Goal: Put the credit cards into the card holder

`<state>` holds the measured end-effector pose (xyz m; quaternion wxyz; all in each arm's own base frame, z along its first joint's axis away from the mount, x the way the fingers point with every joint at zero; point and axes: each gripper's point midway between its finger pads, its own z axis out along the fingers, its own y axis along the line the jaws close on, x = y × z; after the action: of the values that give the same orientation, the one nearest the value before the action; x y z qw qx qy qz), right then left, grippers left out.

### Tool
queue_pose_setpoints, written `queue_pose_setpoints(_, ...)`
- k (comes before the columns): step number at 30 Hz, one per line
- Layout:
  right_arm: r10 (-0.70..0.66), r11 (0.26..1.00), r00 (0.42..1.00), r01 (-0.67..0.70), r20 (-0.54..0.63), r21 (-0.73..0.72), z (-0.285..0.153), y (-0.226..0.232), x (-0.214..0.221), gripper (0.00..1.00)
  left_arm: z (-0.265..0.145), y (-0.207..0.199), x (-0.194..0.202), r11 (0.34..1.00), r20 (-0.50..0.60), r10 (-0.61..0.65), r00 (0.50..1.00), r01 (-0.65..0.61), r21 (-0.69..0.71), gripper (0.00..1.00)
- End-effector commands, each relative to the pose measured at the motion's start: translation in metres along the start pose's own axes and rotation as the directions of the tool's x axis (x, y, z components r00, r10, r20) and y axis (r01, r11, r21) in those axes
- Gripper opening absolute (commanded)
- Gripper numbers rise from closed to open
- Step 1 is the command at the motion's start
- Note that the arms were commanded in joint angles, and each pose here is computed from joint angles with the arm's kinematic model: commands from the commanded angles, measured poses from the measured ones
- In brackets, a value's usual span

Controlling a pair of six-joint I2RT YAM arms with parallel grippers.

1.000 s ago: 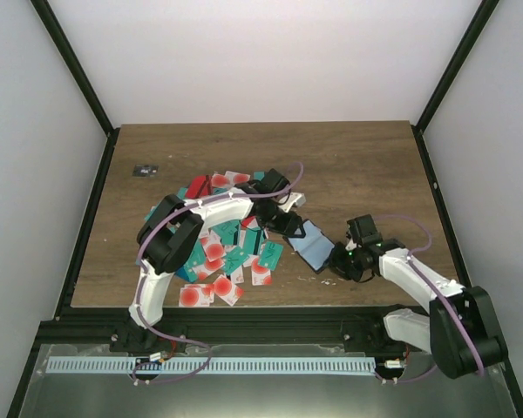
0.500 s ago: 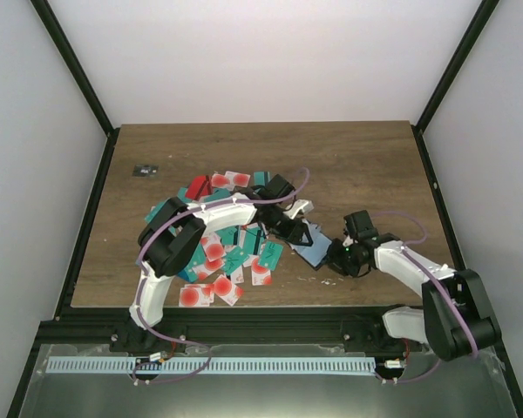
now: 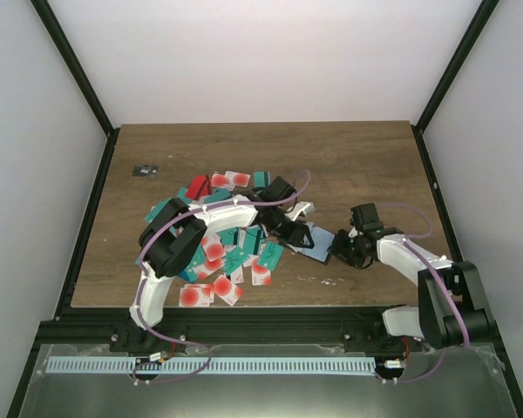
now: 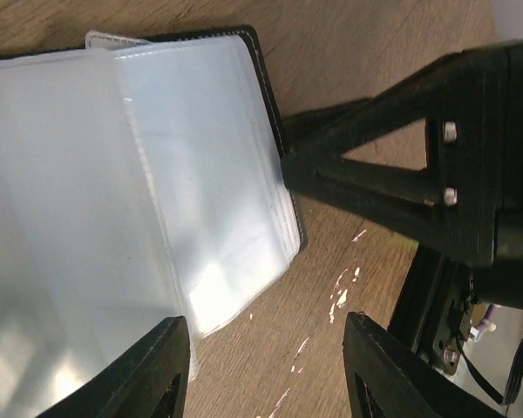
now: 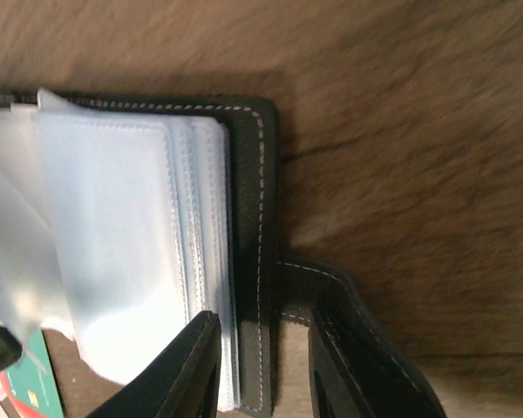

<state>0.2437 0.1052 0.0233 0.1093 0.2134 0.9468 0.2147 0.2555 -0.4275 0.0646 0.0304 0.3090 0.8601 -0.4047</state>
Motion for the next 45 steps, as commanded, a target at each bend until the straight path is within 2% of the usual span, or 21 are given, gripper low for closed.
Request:
queue_pose_setpoints(1, -0.015, 1.000, 0.997, 0.013, 0.077, 0.021, -0.004, -0.008, -0.029, 0.31, 0.009, 0.002, 0.001, 1.000, -0.006, 0.008, 1.000, -0.008, 0.019, 0.50)
queue_pose_setpoints(7, -0.098, 0.993, 0.992, 0.103, 0.079, -0.055, -0.024, 0.015, -0.040, 0.31, -0.012, -0.019, -0.019, 0.998, 0.053, 0.011, 0.999, -0.015, 0.067, 0.49)
queue_pose_setpoints(13, -0.140, 0.975, 0.989, 0.147, 0.052, -0.168, -0.046, 0.039, -0.028, 0.33, -0.061, 0.019, -0.033, 0.995, 0.158, -0.060, 0.986, 0.072, -0.069, 0.50)
queue_pose_setpoints(19, -0.138, 0.922, 0.990, 0.132, 0.010, -0.363, -0.053, 0.060, -0.001, 0.35, -0.067, 0.045, -0.015, 0.981, 0.121, -0.065, 0.991, 0.085, -0.173, 0.50)
queue_pose_setpoints(23, -0.127, 0.896, 0.992, 0.105, -0.021, -0.432, -0.051, 0.068, 0.006, 0.35, -0.063, 0.055, -0.009, 0.975, 0.105, -0.077, 0.992, 0.097, -0.202, 0.49)
queue_pose_setpoints(31, -0.156, 0.880, 0.987, 0.118, -0.045, -0.460, -0.045, 0.083, 0.010, 0.34, -0.056, 0.057, -0.006, 0.972, 0.083, -0.089, 0.993, 0.105, -0.210, 0.46)
queue_pose_setpoints(38, -0.236, 0.878, 0.971, 0.203, -0.024, -0.433, -0.050, 0.101, 0.016, 0.35, -0.083, 0.059, 0.000, 0.933, 0.107, -0.064, 0.992, 0.098, -0.347, 0.45)
queue_pose_setpoints(45, -0.315, 0.851, 0.948, 0.263, -0.040, -0.455, -0.056, 0.117, 0.050, 0.36, -0.115, 0.067, 0.044, 0.872, 0.090, -0.078, 0.993, 0.112, -0.476, 0.47)
